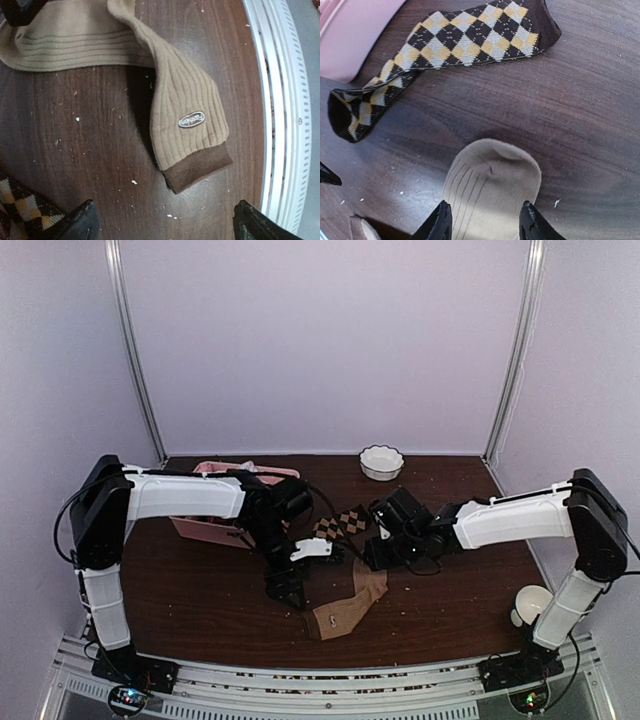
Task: Roll the socks
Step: Adjust the sock at the center of the board.
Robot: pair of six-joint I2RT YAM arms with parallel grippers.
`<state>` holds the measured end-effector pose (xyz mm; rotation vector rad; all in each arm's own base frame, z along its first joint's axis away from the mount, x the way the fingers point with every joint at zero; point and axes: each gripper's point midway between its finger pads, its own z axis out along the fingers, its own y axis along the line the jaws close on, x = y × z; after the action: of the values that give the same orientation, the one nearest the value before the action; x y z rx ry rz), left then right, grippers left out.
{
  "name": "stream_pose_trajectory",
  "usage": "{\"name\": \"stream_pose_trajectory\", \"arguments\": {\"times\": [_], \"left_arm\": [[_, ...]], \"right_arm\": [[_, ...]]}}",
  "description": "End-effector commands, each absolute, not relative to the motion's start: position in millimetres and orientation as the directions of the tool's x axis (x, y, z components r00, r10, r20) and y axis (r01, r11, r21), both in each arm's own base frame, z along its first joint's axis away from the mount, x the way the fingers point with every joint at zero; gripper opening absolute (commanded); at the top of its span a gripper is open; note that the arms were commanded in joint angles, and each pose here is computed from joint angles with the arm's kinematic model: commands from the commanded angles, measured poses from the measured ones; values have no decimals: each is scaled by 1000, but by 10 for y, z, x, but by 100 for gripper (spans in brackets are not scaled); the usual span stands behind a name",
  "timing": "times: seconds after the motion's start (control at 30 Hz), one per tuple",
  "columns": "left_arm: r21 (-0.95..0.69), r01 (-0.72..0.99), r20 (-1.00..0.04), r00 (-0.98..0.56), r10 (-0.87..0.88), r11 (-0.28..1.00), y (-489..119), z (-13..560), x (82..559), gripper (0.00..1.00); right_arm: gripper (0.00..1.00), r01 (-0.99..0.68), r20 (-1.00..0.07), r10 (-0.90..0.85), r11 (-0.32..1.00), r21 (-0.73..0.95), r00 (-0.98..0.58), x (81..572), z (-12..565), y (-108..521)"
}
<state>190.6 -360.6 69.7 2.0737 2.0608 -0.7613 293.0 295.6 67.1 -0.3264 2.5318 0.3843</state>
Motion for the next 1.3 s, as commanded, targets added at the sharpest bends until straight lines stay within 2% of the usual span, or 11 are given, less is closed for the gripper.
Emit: {"name": "stream_pose_trajectory", "arguments": {"times": [0.0, 0.2, 0.43, 0.5, 0.8, 0.93, 1.07, 1.17, 1.27], "left_arm": [[-219, 975, -436, -68, 897, -33, -3724, 586, 1979, 96], [-117, 993, -349, -22, 937, -21, -3803, 271, 1896, 96], [-131, 991, -316, -30, 948, -12, -3789, 120, 1845, 80], [-139, 990, -309, -29, 951, -15, -3772, 97, 1816, 72], [-163, 986, -282, -17, 959, -31, -3777, 282, 1802, 19], [-141, 989, -258, 0, 966, -38, -3762, 468, 1873, 0], [-70, 997, -226, 19, 974, -36, -3697, 635, 2045, 0], [-116, 993, -259, -3, 966, -28, -3715, 746, 2024, 0], [-223, 974, -300, -32, 953, -37, -3780, 715, 1834, 35]], "right_arm": [[44, -282, -544, -171, 951, 126, -821, 3077, 573, 2824], [42, -242, -547, -127, 959, 144, -828, 3125, 484, 2689], [42, -213, -547, -81, 960, 182, -833, 3155, 372, 2671], [42, -208, -545, -71, 959, 195, -835, 3179, 341, 2682], [42, -221, -555, -56, 947, 235, -830, 3284, 373, 2773], [41, -216, -563, -46, 947, 239, -825, 3350, 397, 2763], [41, -215, -564, -45, 947, 239, -824, 3404, 383, 2752], [43, -223, -560, -55, 945, 237, -827, 3423, 343, 2774], [45, -226, -551, -62, 945, 235, -832, 3426, 281, 2790]]}}
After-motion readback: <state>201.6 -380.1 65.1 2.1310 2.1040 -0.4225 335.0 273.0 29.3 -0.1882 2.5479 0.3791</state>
